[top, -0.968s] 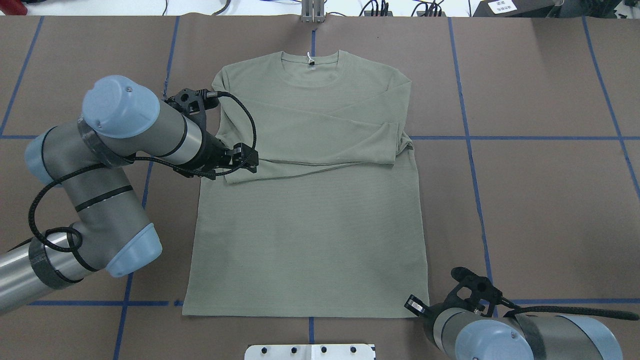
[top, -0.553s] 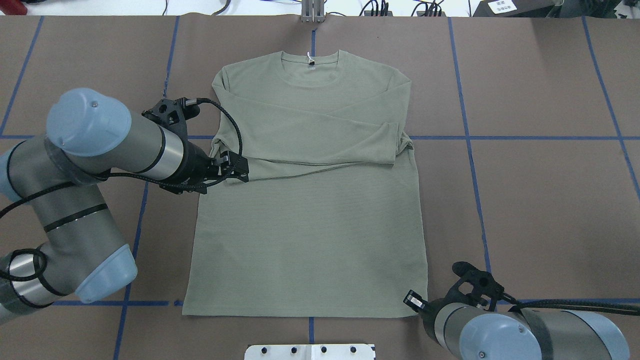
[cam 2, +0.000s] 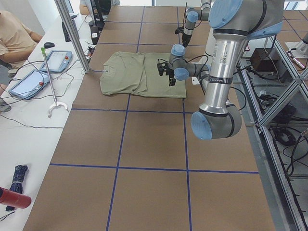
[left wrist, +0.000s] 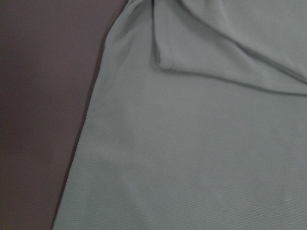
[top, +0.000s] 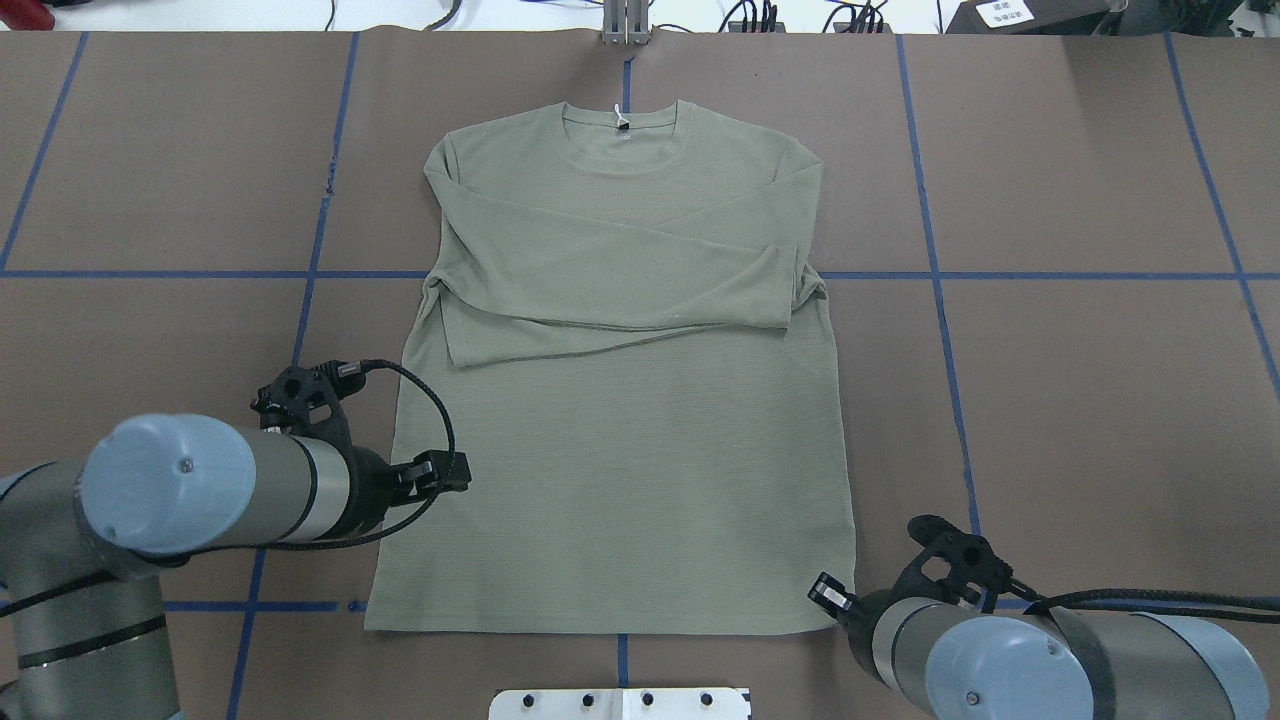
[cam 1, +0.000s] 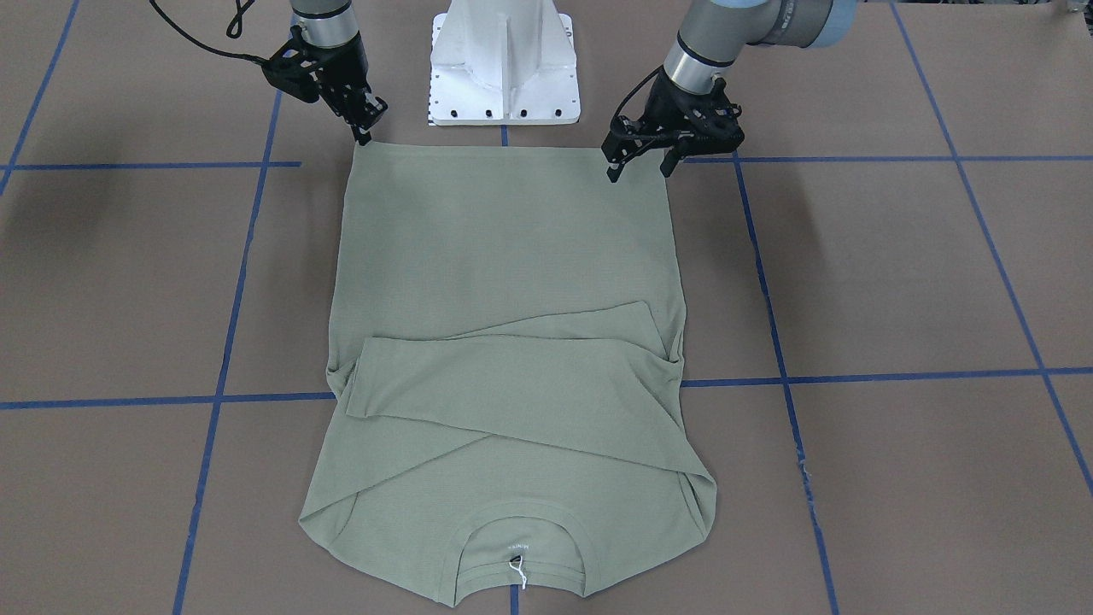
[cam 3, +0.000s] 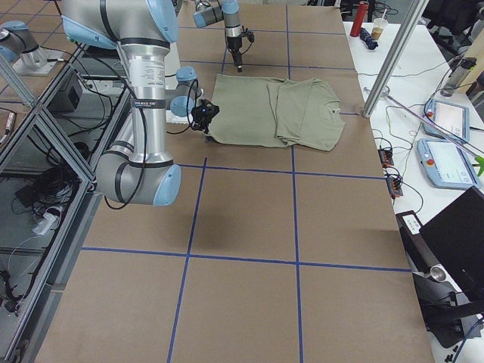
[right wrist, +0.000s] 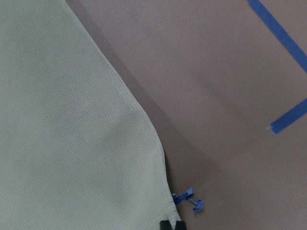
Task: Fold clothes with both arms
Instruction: 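Grasp both hem corners nearest the robot with the left and right grippers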
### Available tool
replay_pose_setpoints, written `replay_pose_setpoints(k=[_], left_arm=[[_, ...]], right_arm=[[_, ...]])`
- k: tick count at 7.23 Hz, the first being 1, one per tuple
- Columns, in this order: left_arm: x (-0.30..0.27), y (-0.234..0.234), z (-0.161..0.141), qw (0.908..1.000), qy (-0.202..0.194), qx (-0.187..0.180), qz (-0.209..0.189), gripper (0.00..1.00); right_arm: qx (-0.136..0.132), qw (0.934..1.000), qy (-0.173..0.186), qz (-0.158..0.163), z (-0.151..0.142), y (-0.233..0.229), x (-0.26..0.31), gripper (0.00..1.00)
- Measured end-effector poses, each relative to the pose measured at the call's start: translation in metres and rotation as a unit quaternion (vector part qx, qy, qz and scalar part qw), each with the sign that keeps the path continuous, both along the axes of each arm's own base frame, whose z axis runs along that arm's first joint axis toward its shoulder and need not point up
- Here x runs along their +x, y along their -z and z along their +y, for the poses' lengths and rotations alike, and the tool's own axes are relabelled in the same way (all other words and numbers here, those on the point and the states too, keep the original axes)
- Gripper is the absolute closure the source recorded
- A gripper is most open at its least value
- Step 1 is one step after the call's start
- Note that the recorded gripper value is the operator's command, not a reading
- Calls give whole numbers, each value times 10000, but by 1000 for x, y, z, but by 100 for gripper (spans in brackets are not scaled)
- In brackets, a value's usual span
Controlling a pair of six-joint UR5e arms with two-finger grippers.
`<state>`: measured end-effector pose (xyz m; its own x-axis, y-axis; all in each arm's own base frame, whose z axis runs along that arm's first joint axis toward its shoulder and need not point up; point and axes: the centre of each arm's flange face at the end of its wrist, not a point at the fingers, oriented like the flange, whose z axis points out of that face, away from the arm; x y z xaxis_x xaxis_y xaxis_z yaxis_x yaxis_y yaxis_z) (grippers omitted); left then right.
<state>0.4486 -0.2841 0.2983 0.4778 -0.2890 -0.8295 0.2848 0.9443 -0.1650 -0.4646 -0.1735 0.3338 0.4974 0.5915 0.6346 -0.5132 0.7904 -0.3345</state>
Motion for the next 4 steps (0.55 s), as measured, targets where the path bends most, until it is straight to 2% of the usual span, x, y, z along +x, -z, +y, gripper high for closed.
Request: replay_pose_setpoints(k=[2,4], left_arm=[[10,-29,38,9993,86,-261,-261,13],[14,-58,64,9978,44,-385,-539,18]], right_arm=[[-4,10000,-49,-31,-4,3,3,100],[-4,10000,-75,-48,-6,4,5,100]])
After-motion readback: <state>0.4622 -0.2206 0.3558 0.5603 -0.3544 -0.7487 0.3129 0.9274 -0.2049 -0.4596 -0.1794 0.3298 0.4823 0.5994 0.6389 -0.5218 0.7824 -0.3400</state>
